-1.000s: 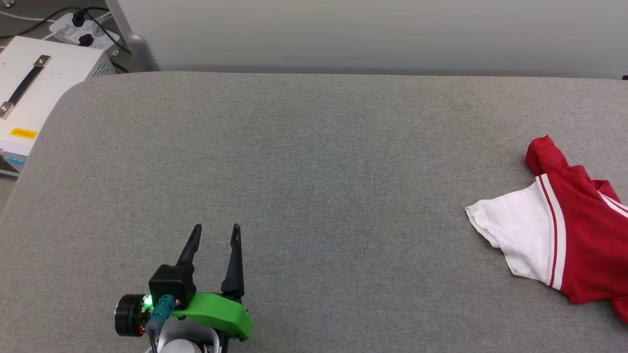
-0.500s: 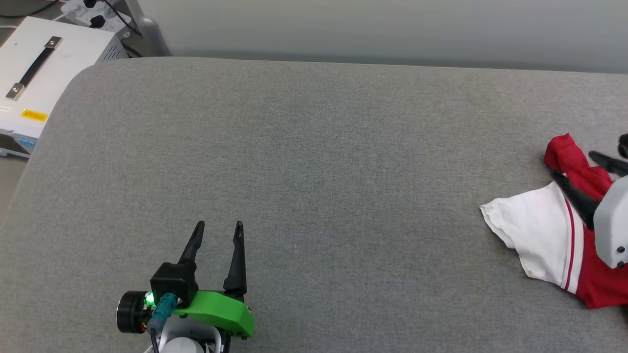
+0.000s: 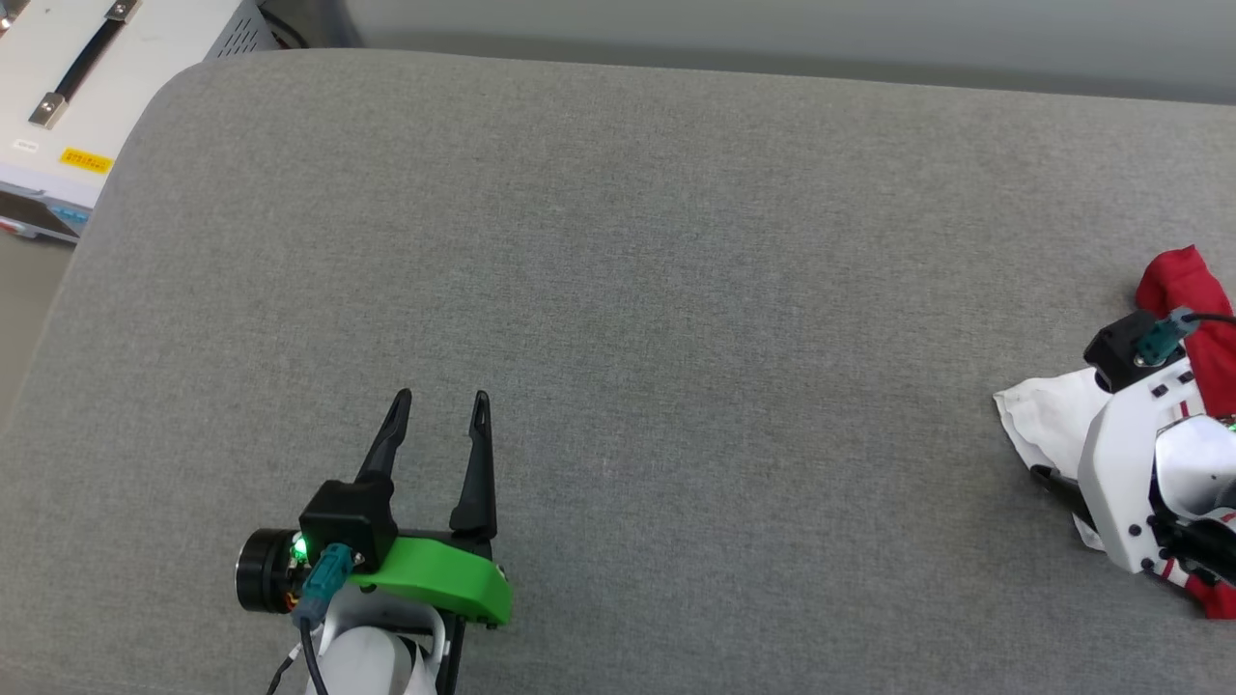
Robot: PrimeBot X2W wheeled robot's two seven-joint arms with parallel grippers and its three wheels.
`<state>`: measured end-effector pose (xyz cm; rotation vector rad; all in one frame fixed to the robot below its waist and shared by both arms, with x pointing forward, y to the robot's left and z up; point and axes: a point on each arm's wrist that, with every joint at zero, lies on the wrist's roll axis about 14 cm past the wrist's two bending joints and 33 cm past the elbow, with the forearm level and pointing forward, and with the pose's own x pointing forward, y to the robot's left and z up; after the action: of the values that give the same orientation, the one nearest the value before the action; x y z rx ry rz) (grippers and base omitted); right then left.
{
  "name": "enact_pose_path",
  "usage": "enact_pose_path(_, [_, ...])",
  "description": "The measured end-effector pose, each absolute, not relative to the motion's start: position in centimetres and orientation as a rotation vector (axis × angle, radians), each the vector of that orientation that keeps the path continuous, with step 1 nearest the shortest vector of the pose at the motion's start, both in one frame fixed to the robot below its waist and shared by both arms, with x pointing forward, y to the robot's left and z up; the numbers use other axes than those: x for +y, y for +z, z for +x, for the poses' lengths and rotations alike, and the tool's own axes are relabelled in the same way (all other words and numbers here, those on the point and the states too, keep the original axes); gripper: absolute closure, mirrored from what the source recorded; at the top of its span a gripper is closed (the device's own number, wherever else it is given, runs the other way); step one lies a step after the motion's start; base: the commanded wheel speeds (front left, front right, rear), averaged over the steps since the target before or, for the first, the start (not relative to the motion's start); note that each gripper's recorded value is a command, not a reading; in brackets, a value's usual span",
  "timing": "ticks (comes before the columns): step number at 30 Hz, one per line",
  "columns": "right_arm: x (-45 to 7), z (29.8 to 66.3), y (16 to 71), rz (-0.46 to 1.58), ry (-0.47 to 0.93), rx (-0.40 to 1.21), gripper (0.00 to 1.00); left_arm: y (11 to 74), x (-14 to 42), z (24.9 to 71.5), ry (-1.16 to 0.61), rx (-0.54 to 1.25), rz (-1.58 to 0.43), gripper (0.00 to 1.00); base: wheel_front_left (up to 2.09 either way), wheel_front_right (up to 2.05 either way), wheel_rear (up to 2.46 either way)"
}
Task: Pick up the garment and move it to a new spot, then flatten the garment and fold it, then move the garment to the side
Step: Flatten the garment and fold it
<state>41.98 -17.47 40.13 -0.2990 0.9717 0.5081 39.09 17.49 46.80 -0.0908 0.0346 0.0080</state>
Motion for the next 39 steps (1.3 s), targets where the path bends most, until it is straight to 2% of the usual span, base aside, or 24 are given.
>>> enact_pose_path(5, [-17.8, 41.7, 36.5, -0.322, 0.499, 1.057, 0.0, 46.6, 17.8, 39.3, 0.018, 0.041, -0.086, 0.0, 0.0, 0.0, 0.0])
enact_pose_path(8, [-17.8, 42.3, 35.8, -0.287, 0.483, 1.049, 0.0, 46.6, 18.2, 39.1, 0.03, 0.043, -0.082, 0.0, 0.0, 0.0, 0.0])
enact_pose_path(9, [-17.8, 42.5, 35.9, -0.275, 0.481, 1.036, 0.67, 46.6, 18.3, 39.0, 0.034, 0.041, -0.082, 0.0, 0.0, 0.0, 0.0])
enact_pose_path(10, [-17.7, 42.7, 36.1, -0.256, 0.478, 1.015, 1.0, 46.7, 18.4, 39.0, 0.037, 0.038, -0.081, 0.0, 0.0, 0.0, 0.0])
enact_pose_path(16, [-16.9, 44.2, 39.3, -0.139, 0.469, 0.831, 1.0, 47.6, 18.9, 38.3, 0.053, 0.015, -0.083, 0.0, 0.0, 0.0, 0.0])
enact_pose_path(25, [-16.7, 46.3, 49.4, -0.023, 0.473, 0.457, 1.0, 48.9, 17.8, 37.9, 0.021, -0.024, -0.091, 0.0, 0.0, 0.0, 0.0])
enact_pose_path(26, [-16.2, 46.6, 52.7, -0.009, 0.489, 0.356, 1.0, 49.1, 17.7, 37.8, 0.017, -0.031, -0.091, 0.0, 0.0, 0.0, 0.0])
enact_pose_path(28, [-15.1, 46.9, 55.5, -0.001, 0.52, 0.268, 1.0, 49.2, 18.0, 37.6, 0.025, -0.034, -0.087, 0.0, 0.0, 0.0, 0.0])
enact_pose_path(32, [-12.1, 46.8, 57.7, 0.002, 0.591, 0.198, 1.0, 49.3, 18.6, 37.2, 0.045, -0.034, -0.085, 0.0, 0.0, 0.0, 0.0])
enact_pose_path(39, [-3.8, 46.5, 58.5, 0.016, 0.784, 0.183, 1.0, 49.0, 19.7, 36.7, 0.079, -0.026, -0.079, 0.0, 0.0, 0.0, 0.0])
